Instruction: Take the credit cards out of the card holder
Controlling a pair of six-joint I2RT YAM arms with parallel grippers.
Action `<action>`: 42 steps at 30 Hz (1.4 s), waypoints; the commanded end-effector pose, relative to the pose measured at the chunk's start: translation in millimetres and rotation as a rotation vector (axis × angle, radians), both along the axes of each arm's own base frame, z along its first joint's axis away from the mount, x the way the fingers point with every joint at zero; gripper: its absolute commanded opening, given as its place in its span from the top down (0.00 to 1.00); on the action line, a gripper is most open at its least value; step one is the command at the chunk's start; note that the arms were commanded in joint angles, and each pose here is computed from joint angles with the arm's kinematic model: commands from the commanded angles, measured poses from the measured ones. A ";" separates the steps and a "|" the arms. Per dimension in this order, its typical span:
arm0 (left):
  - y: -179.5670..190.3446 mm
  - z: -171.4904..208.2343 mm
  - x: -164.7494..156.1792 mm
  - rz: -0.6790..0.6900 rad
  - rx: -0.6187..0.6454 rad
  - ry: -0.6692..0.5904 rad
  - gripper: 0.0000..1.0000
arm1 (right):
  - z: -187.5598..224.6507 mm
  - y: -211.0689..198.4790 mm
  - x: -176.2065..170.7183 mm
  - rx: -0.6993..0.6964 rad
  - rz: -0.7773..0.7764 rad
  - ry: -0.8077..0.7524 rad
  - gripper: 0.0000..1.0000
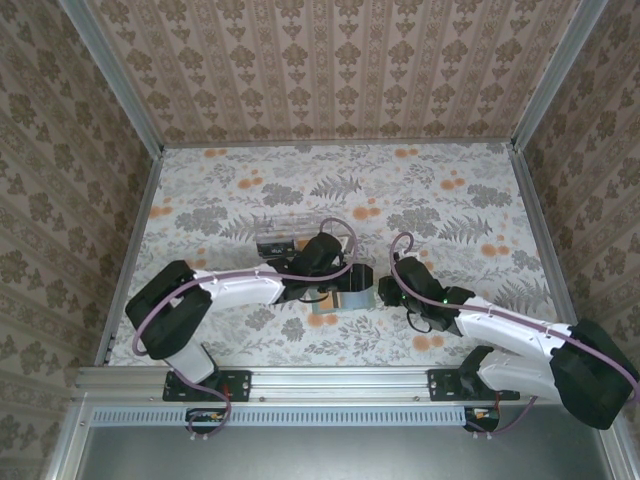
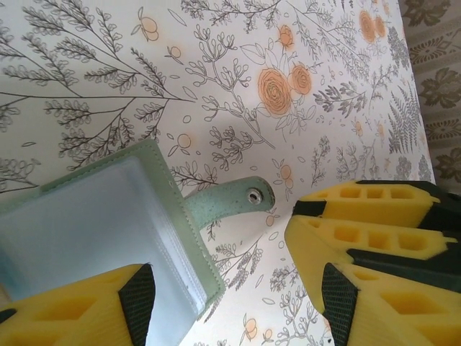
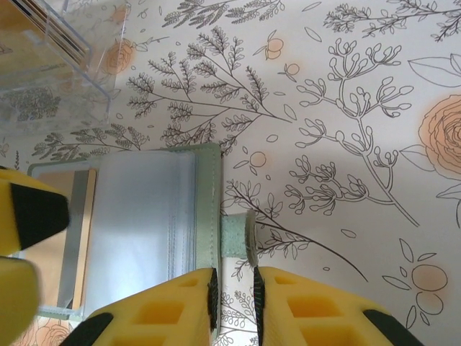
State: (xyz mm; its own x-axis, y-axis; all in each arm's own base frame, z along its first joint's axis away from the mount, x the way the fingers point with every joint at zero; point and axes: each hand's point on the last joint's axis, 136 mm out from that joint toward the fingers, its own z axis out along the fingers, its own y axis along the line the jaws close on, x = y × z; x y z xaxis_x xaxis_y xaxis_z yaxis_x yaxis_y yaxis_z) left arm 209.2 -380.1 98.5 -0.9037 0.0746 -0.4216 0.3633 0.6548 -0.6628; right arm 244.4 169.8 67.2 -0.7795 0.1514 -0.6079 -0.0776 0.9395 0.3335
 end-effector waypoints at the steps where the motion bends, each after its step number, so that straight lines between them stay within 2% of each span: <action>1: 16.5 22.2 4.8 0.028 -0.005 -0.066 0.34 | -1.7 8.8 -2.8 0.018 0.049 0.020 0.75; 8: 81.5 1.7 3.8 0.179 0.075 -0.030 0.35 | 0.7 49.3 3.0 0.041 0.187 0.060 0.76; 12: 101.9 -13.7 -1.9 0.226 0.085 0.007 0.35 | -2.1 69.3 8.3 0.039 0.238 0.079 0.78; 25: 94.4 -33.6 -2.8 0.217 0.047 0.067 0.34 | -48.0 66.7 12.1 -0.082 0.222 0.187 0.80; 42: 88.5 -53.3 -5.6 0.201 0.065 0.115 0.34 | -52.4 64.9 9.7 -0.080 0.215 0.199 0.80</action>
State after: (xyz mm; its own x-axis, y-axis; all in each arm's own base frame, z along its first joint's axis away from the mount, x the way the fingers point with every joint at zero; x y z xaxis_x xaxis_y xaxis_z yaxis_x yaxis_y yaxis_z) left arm 203.6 -289.9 49.6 -0.9387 -0.0832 -0.3347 0.1595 0.7557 -0.6351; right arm 256.5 238.5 23.4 -0.8853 -0.0661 -0.4603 -0.2298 0.9227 0.3096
